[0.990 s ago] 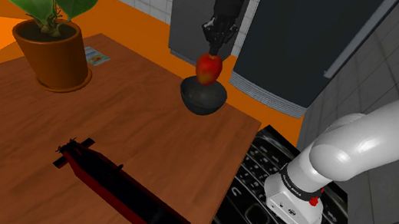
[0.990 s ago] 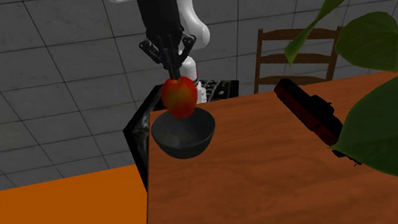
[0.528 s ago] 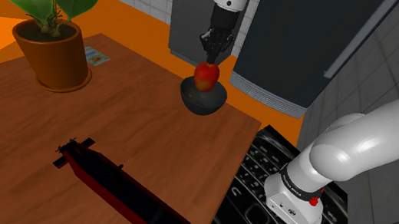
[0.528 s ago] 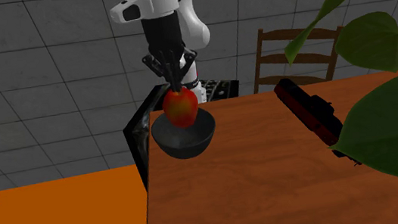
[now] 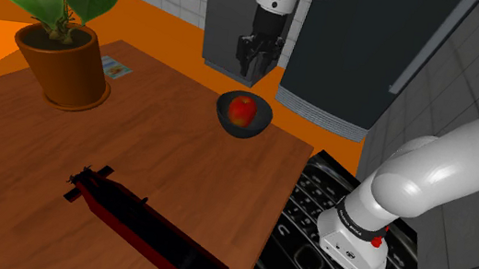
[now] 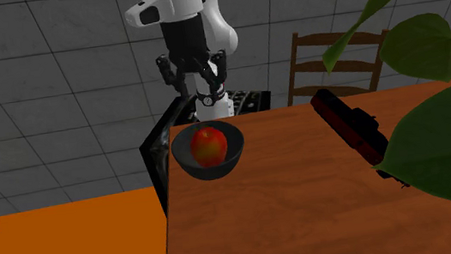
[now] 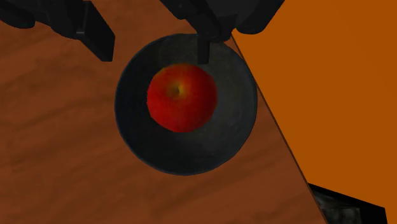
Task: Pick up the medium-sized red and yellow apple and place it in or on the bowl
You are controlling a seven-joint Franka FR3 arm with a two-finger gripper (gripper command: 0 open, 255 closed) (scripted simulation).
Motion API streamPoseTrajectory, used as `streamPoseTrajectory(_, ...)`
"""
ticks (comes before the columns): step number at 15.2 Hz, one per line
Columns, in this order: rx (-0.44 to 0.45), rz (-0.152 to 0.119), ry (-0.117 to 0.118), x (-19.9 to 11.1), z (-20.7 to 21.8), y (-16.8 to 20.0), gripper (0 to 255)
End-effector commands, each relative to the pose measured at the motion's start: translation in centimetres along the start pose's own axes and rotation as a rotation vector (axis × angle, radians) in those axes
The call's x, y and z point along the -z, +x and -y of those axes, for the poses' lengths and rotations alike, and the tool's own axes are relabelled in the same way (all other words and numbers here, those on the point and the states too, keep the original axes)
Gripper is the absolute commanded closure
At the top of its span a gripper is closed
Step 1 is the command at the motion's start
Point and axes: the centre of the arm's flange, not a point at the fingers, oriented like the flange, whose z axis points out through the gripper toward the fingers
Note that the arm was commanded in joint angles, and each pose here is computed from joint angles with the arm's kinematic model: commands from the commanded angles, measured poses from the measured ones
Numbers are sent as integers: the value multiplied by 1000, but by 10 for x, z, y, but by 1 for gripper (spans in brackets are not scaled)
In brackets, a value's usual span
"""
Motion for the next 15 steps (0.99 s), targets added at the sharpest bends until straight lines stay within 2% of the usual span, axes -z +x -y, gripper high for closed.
streamPoseTrajectory(1,0,0,0,0,0,0,0)
streamPoseTrajectory(4,0,0,0,0,0,0,0)
streamPoseTrajectory(8,0,0,0,50,0,0,0)
streamPoseTrajectory(15,0,0,0,50,0,0,0)
